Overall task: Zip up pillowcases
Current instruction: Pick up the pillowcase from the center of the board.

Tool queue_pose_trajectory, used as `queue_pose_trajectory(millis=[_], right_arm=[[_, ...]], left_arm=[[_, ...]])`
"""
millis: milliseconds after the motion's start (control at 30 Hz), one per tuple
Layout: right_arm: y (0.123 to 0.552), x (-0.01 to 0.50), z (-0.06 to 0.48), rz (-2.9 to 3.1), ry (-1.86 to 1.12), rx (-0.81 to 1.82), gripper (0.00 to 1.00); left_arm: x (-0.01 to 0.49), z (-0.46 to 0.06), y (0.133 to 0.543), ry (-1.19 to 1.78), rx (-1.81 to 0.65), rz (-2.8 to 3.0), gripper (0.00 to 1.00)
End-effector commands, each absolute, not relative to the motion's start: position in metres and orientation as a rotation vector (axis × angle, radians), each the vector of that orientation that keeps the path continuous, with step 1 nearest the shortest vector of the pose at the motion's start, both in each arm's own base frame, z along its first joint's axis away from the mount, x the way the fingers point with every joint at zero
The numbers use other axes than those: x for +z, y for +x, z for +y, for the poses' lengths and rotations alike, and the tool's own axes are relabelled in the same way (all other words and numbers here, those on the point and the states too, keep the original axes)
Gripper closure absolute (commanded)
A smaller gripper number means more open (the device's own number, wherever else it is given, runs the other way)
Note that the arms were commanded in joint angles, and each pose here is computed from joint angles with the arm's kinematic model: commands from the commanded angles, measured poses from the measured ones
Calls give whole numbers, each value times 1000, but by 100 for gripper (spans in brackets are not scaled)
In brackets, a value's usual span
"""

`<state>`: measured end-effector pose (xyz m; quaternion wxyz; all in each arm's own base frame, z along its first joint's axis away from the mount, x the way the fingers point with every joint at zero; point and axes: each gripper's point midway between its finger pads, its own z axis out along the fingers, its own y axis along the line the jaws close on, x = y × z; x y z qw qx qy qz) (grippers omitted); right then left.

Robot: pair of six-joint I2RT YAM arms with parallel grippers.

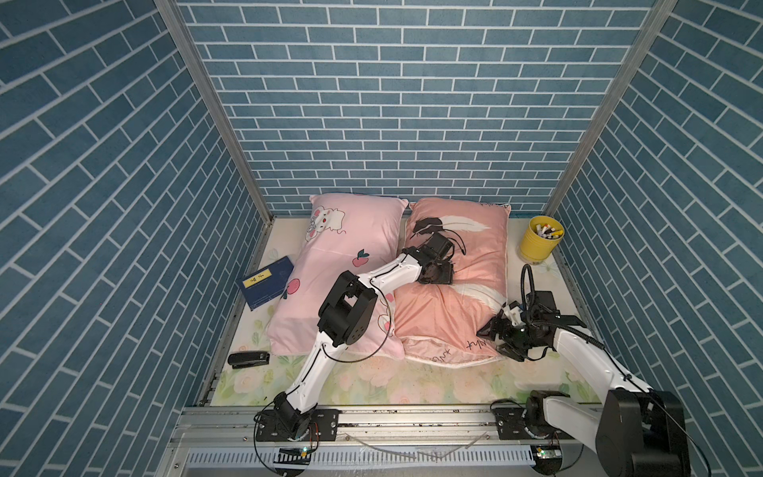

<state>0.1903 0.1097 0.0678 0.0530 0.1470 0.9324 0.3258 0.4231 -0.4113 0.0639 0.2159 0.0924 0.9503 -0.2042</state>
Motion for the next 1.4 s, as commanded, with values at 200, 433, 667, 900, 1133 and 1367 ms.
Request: queue_pose_trajectory(millis=[200,433,667,900,1133,1367], right_arm=[[161,89,95,2865,653,868,27],[164,77,72,2758,867,696,50],[163,50,65,2700,1010,665,57],[185,43,61,2595,1068,702,60],[193,34,56,2579,1102,711,63],[191,23,58,2593,1123,730,65]], left_arm=[[10,-361,454,158,-361,2672,34],[3,-348,461,87,-379,2680,35],[4,-340,467,57,-392,2671,36],[5,-341,466,67,-398,2673,36],[5,-340,464,62,-400,2675,36],[5,-338,462,53,-402,2673,36]])
